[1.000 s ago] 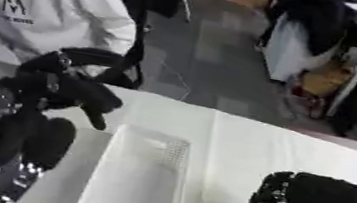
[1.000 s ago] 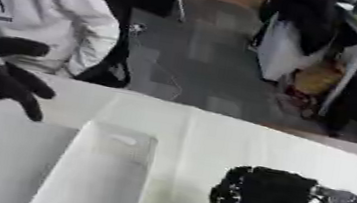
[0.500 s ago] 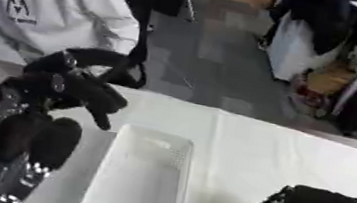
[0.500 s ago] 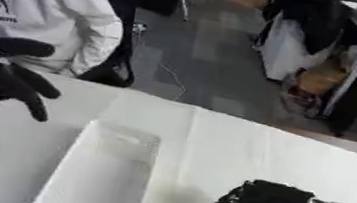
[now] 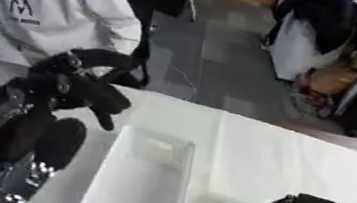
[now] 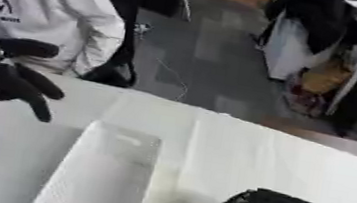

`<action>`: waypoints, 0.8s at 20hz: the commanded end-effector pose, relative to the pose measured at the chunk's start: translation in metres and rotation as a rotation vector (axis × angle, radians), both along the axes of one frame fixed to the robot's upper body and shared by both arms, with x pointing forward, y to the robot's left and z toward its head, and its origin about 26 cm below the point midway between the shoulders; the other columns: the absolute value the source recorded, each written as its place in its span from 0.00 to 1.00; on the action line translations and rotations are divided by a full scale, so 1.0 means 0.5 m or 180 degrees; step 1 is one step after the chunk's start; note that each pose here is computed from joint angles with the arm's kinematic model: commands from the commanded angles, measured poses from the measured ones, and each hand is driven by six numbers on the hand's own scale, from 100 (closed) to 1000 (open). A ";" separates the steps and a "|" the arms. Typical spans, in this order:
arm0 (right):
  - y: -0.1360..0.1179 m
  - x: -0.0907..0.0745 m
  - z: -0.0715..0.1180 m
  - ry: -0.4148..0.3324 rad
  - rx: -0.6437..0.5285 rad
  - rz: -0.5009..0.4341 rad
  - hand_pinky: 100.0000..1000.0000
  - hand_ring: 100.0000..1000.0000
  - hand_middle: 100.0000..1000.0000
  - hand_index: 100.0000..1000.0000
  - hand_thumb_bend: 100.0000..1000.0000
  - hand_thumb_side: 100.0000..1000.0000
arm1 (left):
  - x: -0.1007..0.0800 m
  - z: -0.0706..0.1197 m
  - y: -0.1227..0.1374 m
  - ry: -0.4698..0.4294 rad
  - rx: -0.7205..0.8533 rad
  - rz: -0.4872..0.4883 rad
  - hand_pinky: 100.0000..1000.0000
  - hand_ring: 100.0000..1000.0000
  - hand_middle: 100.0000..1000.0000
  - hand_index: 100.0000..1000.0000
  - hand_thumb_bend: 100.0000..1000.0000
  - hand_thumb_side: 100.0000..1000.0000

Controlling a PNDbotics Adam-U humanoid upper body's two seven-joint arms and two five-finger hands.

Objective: Pick up objects on the table and place them in the box.

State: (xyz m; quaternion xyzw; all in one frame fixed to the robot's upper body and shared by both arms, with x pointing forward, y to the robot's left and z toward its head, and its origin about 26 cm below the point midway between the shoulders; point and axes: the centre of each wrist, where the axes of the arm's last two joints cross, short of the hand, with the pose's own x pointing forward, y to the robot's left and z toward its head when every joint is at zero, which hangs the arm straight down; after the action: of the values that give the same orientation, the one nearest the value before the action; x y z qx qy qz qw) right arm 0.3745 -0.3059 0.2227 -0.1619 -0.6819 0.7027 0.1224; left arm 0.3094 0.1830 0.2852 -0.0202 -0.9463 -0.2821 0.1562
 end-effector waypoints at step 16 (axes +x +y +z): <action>0.010 -0.065 0.125 -0.0732 0.1148 0.0083 0.00 0.00 0.00 0.00 0.00 0.00 | -0.006 0.008 0.008 -0.0073 -0.0005 0.0033 0.42 0.58 0.84 0.63 0.16 0.73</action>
State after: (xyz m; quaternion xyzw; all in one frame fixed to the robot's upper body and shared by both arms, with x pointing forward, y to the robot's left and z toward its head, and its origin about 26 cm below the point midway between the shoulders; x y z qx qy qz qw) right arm 0.3501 -0.2989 0.2637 -0.1965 -0.8055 0.5529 0.0831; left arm 0.3096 0.1842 0.2824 -0.0192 -0.9467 -0.2792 0.1596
